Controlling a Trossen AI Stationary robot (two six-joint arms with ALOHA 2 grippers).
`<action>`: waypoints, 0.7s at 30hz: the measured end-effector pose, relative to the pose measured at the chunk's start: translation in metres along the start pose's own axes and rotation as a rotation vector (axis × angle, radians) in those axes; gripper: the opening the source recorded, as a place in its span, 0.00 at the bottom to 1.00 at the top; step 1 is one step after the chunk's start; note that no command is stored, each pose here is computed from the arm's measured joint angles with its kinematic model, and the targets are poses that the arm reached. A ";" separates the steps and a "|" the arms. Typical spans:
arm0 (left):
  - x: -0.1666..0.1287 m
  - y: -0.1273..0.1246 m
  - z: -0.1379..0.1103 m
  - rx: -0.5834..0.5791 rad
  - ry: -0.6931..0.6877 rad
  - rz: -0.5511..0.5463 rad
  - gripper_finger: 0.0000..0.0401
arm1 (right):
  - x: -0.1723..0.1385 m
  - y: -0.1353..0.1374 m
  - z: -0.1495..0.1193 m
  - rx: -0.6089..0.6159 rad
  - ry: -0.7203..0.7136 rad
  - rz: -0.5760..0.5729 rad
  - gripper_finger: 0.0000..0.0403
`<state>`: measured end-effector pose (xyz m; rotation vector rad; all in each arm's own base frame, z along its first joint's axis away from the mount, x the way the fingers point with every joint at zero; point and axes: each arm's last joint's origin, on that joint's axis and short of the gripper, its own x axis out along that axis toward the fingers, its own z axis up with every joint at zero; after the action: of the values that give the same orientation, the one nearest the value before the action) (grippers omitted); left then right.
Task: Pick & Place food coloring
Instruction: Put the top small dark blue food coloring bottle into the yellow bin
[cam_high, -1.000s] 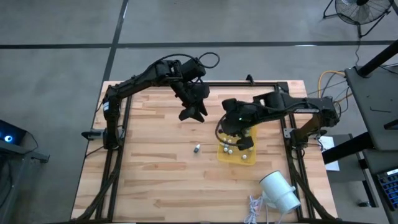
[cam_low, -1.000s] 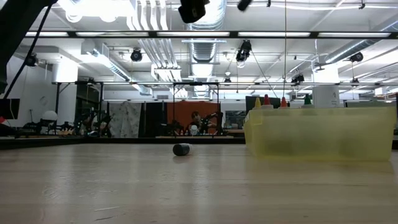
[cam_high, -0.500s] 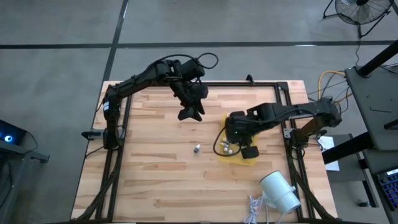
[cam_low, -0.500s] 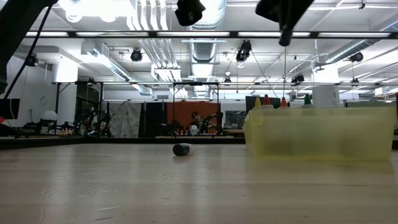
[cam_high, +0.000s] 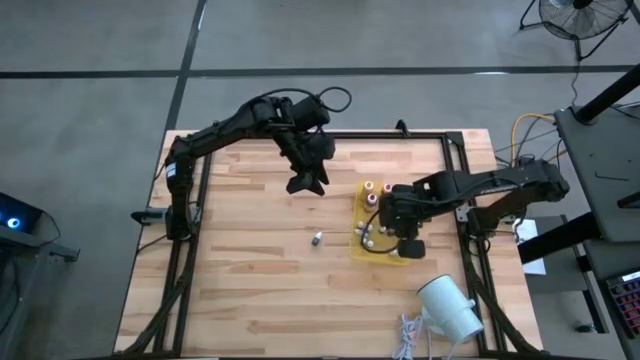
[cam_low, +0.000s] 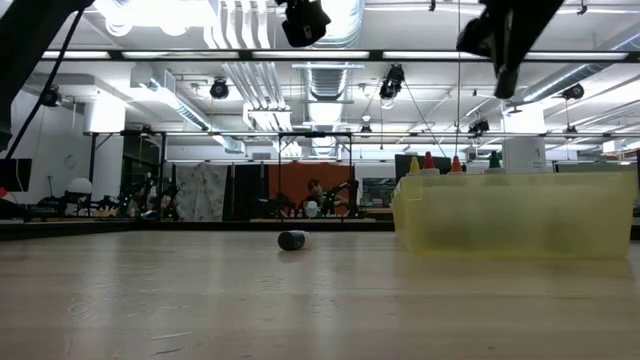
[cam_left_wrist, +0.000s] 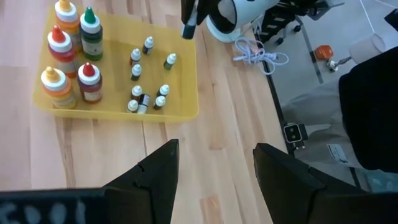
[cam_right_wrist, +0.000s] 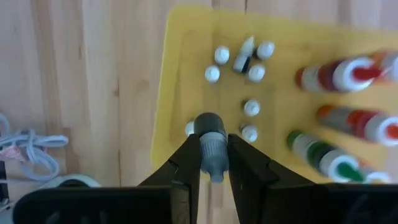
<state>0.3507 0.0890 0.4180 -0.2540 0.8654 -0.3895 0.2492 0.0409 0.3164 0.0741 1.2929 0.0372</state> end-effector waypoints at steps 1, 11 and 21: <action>0.001 0.001 -0.001 -0.004 0.005 0.000 0.45 | 0.004 0.000 -0.002 0.017 0.015 0.004 0.13; 0.012 0.008 -0.007 -0.038 0.047 -0.005 0.45 | 0.037 -0.003 -0.015 0.097 0.117 0.020 0.13; 0.012 0.009 -0.006 -0.034 0.042 0.012 0.45 | 0.063 -0.006 -0.024 0.147 0.125 0.027 0.13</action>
<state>0.3549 0.0917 0.4028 -0.2727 0.9149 -0.3704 0.2432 0.0402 0.2485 0.2186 1.4182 -0.0305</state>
